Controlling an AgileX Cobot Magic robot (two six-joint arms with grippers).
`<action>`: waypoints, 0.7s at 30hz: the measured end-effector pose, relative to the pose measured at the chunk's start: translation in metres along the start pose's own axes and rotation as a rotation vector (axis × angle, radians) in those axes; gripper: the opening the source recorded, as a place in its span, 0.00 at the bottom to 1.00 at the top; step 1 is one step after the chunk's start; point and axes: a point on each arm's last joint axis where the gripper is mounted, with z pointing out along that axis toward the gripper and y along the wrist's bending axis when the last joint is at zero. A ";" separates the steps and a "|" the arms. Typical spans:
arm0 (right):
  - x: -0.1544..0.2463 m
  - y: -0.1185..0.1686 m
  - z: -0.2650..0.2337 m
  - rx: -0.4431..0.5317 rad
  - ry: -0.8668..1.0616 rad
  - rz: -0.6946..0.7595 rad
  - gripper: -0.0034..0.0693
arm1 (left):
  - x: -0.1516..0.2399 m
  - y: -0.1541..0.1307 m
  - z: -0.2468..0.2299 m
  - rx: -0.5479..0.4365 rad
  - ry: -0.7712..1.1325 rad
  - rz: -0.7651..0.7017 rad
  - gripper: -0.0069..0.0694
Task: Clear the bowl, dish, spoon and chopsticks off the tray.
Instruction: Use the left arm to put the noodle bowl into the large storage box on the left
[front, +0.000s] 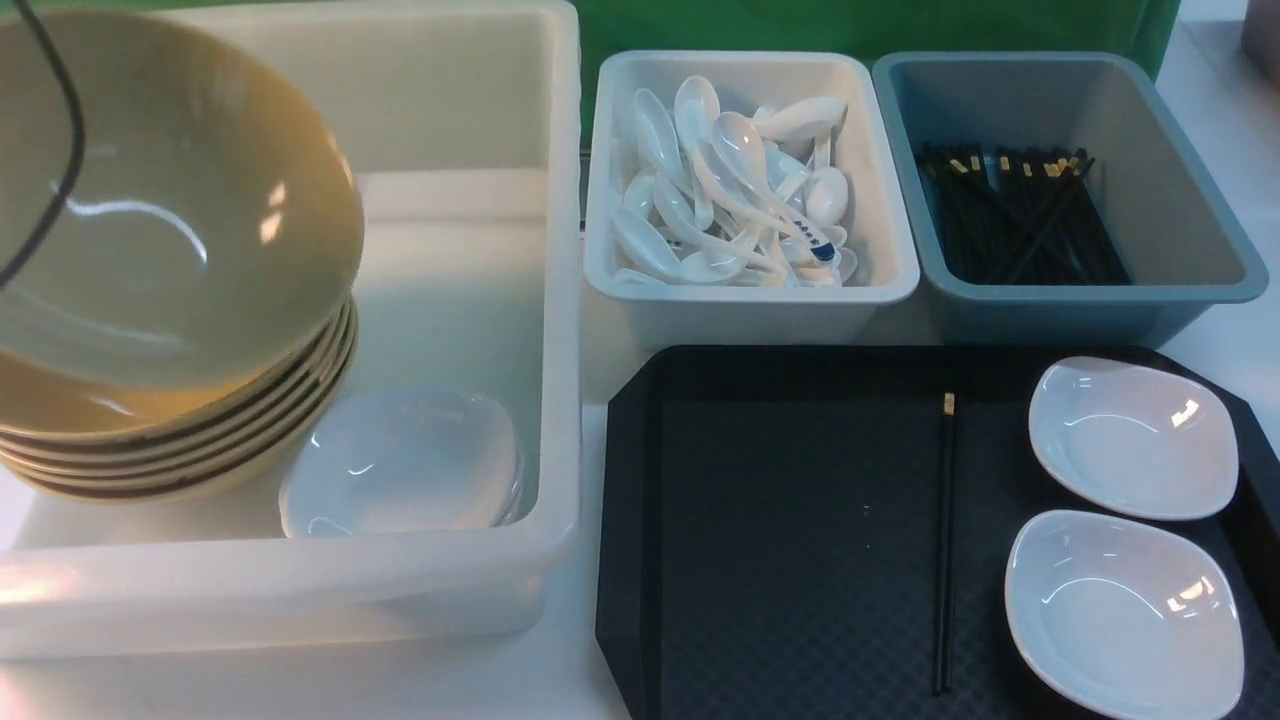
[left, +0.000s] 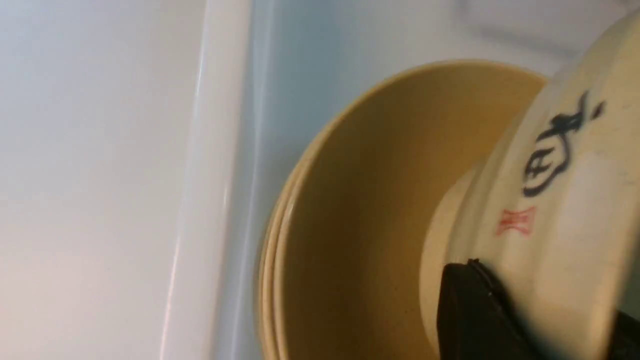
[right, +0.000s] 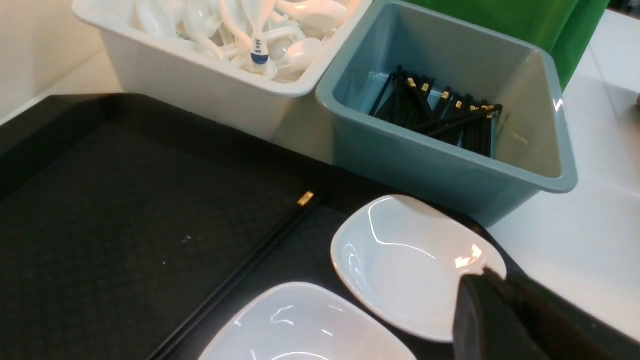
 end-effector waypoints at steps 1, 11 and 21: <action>0.000 0.000 0.000 0.000 -0.001 0.000 0.15 | 0.000 0.001 0.001 -0.005 -0.002 0.002 0.16; -0.001 0.000 0.000 0.003 -0.011 0.001 0.16 | 0.000 -0.004 -0.033 -0.092 -0.115 -0.009 0.55; 0.000 0.000 0.004 -0.015 0.072 0.172 0.24 | 0.018 -0.101 -0.117 0.234 -0.368 0.291 0.31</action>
